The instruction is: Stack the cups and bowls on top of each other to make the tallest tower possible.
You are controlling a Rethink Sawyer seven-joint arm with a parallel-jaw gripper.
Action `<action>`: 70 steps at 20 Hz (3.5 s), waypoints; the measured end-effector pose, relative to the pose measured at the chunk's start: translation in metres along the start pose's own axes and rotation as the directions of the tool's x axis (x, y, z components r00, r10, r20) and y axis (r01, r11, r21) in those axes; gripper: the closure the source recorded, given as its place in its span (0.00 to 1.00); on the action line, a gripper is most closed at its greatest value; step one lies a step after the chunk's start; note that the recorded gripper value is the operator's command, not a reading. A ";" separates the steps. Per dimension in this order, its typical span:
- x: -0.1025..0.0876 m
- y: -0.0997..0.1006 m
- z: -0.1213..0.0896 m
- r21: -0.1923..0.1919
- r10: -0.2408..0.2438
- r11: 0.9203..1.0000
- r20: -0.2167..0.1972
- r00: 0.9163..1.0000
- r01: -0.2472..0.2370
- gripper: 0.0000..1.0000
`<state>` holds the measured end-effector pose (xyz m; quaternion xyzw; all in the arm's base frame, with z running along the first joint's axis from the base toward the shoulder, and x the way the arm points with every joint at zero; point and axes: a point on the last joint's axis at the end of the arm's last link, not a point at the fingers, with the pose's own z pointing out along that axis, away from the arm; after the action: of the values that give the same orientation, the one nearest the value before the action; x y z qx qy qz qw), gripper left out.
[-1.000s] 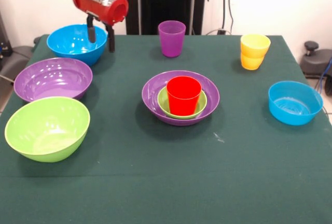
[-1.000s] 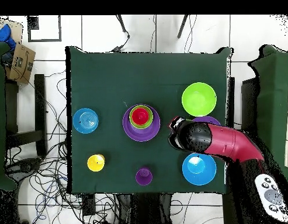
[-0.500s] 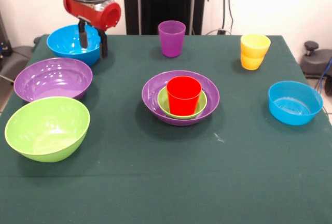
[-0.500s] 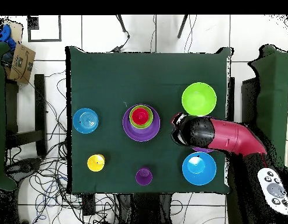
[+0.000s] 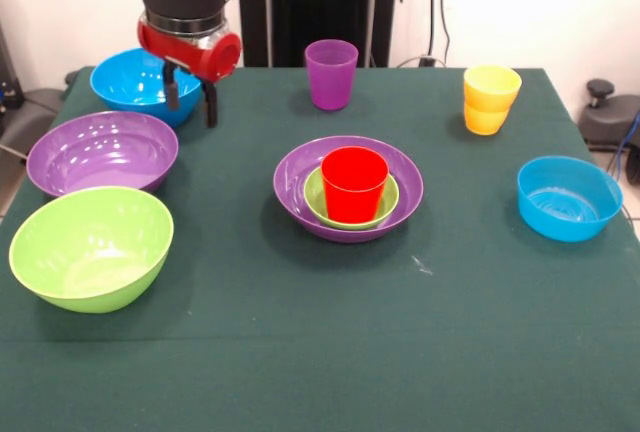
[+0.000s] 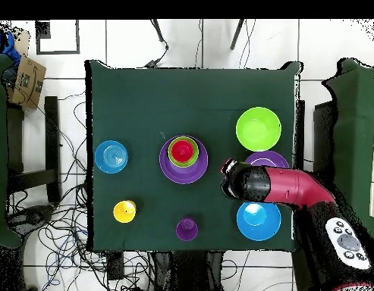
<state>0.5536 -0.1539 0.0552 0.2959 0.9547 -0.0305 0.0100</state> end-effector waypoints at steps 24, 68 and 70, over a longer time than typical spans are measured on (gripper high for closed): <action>0.021 -0.013 -0.020 0.043 -0.038 0.998 -0.016 0.999 0.039 0.00; 0.167 -0.103 0.111 0.016 -0.216 0.975 -0.131 0.968 0.220 0.00; 0.166 -0.104 0.112 0.016 -0.213 0.976 -0.131 0.968 0.217 0.00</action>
<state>0.3583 -0.1526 -0.0571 0.1920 0.9792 -0.0267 -0.0591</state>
